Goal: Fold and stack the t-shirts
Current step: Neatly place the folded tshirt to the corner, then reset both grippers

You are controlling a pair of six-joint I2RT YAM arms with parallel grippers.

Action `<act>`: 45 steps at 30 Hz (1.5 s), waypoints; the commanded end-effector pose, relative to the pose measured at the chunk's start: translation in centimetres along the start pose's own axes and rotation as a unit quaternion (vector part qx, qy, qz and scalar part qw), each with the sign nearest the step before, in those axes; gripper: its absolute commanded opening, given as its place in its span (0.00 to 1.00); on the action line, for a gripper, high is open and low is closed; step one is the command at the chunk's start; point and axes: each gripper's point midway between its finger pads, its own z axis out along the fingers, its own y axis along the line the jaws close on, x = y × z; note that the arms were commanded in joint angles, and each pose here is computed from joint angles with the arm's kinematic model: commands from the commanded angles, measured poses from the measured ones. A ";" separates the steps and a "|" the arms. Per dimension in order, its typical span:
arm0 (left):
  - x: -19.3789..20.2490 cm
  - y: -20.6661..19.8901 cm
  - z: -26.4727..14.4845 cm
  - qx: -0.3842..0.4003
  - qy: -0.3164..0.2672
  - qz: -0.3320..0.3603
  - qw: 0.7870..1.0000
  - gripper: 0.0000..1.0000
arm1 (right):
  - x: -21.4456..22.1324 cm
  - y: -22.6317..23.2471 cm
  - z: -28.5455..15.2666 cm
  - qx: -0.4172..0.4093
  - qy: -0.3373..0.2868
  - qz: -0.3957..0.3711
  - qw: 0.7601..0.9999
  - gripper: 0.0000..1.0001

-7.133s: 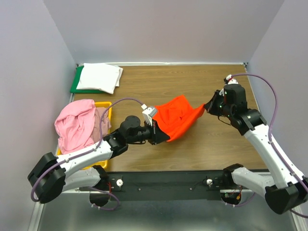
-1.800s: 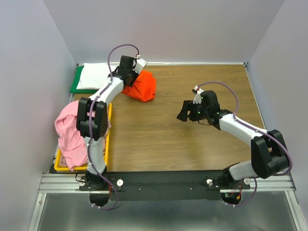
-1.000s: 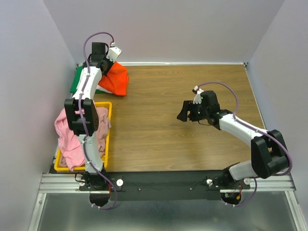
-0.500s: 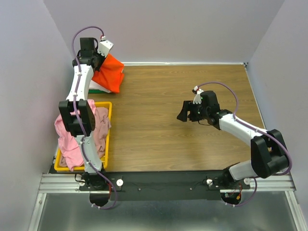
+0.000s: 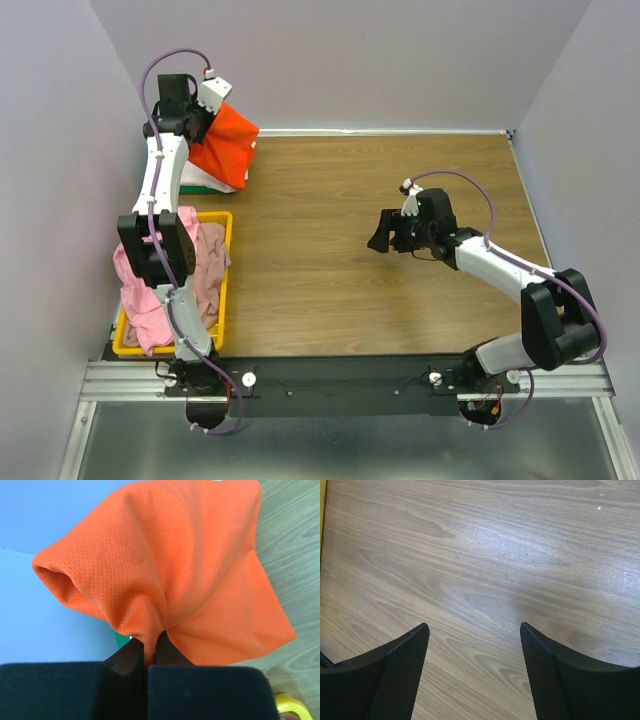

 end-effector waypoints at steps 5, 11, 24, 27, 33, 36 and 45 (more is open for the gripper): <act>1.0 2.0 0.7 -0.001 -0.019 -0.019 1.000 0.00 | 0.9 0.1 -0.1 -0.006 0.012 -0.004 1.000 0.80; 5.9 3.8 5.1 0.011 -0.005 -0.072 0.997 0.00 | 0.8 0.2 -0.4 -0.007 0.007 -0.005 1.000 0.80; 2.7 10.7 -0.8 -0.226 -0.026 -0.203 0.953 0.98 | -1.3 0.9 -2.0 -0.006 -0.033 -0.023 0.999 0.86; 0.5 8.8 -5.4 -0.249 -0.080 -0.220 0.940 0.98 | -1.8 1.0 -2.6 -0.003 -0.046 -0.026 0.999 0.86; -2.4 -1.6 -10.5 -0.178 -0.148 -0.284 0.931 0.98 | -3.9 0.5 -4.7 0.035 -0.102 -0.037 0.993 0.89; -2.7 -7.7 -12.3 -0.111 -0.183 -0.321 0.922 0.98 | -5.5 0.4 -6.1 0.053 -0.138 -0.037 0.988 0.90; -0.5 -21.6 -17.0 0.028 -0.250 -0.403 0.880 0.98 | -7.2 -2.4 -8.1 0.139 -0.193 -0.032 0.971 0.90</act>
